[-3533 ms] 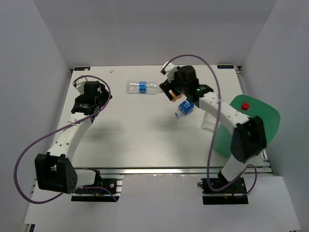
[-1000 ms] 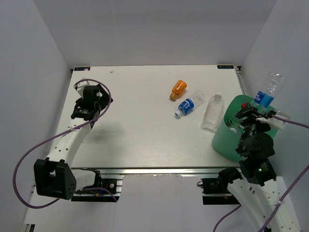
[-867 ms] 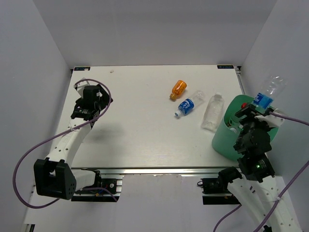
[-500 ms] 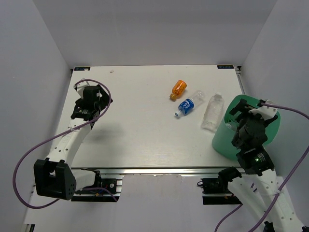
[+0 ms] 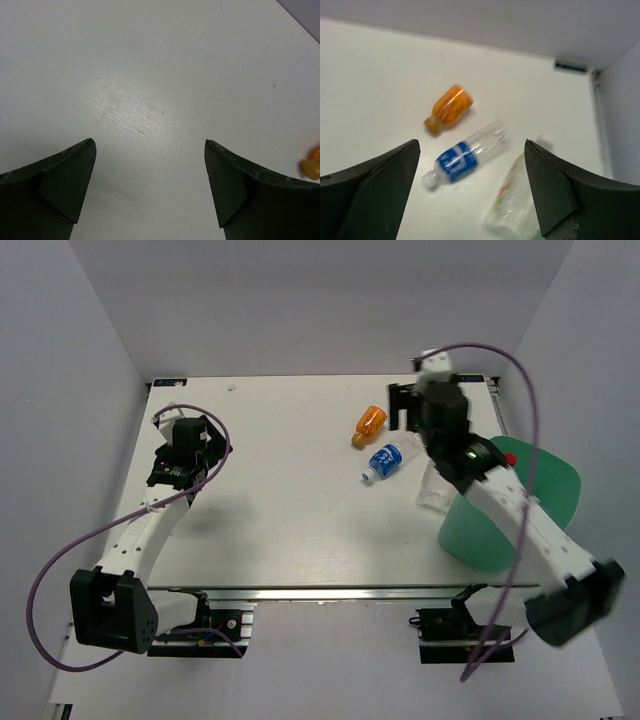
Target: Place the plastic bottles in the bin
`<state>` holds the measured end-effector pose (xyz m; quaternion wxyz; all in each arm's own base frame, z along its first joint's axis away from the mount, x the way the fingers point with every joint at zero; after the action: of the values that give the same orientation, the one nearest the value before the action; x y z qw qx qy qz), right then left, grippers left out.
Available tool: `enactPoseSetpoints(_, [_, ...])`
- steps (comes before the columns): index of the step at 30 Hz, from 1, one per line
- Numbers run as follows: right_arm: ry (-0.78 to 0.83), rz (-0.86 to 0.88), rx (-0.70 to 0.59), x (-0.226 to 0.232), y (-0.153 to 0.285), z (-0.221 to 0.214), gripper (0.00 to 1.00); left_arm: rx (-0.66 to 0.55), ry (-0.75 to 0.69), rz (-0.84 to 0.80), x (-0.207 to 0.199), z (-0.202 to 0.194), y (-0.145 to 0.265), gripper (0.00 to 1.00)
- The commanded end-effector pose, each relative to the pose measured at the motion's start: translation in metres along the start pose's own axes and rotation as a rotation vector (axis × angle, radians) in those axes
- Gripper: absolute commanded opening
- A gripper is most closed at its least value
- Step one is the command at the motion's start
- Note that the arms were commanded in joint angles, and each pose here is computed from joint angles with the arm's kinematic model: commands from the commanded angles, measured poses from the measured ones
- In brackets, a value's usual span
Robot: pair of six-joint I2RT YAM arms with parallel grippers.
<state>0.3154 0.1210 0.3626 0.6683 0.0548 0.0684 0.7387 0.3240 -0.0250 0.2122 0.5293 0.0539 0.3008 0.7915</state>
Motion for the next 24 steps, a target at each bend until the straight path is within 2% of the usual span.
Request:
enactPoseSetpoints(1, [-0.023,-0.072,0.283,0.034,-0.037,-0.066,0.89,-0.005,-0.003,0.020,0.004,0.000,-0.001,0.98])
enactPoseSetpoints(2, [-0.073,-0.100,0.283,0.033,-0.036,-0.064,0.89,-0.002,-0.003,0.016,0.004,0.000,-0.001,0.98])
enactPoseSetpoints(5, [-0.163,-0.225,0.375,0.039,-0.057,-0.100,0.89,0.002,-0.004,0.015,0.004,-0.002,-0.002,0.98])
enactPoseSetpoints(6, [-0.270,-0.273,0.384,0.046,-0.066,-0.115,0.89,-0.001,-0.002,0.014,0.003,-0.002,-0.004,0.98])
enactPoseSetpoints(7, [-0.308,-0.306,0.379,0.046,-0.070,-0.122,0.89,0.001,-0.002,0.008,0.002,-0.003,-0.005,0.98])
enactPoseSetpoints(9, [-0.419,-0.331,0.361,0.055,-0.084,-0.136,0.89,0.014,-0.008,-0.003,0.001,-0.005,-0.006,0.98])
enactPoseSetpoints(13, [-0.539,-0.383,0.396,0.068,-0.101,-0.163,0.89,0.021,-0.005,-0.017,-0.001,-0.008,-0.008,0.98])
enactPoseSetpoints(20, [-0.561,-0.652,0.436,0.056,-0.117,-0.216,0.89,0.018,-0.004,-0.020,-0.001,-0.008,-0.007,0.98])
enactPoseSetpoints(24, [-0.559,-0.689,0.473,0.053,-0.126,-0.236,0.89,0.018,-0.006,-0.018,0.000,-0.009,-0.007,0.98])
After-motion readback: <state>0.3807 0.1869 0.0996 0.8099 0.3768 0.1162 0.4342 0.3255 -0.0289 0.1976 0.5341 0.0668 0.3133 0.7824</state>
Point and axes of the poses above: each gripper's point midway between its finger pads, its own y axis back along the fingers, its own x axis along the line the jaws close on, z = x × y, the point moved 5 cm from there along y, back along the fingers, and after that the axes turned 6 degrees about -y, right-handed, at the moved point
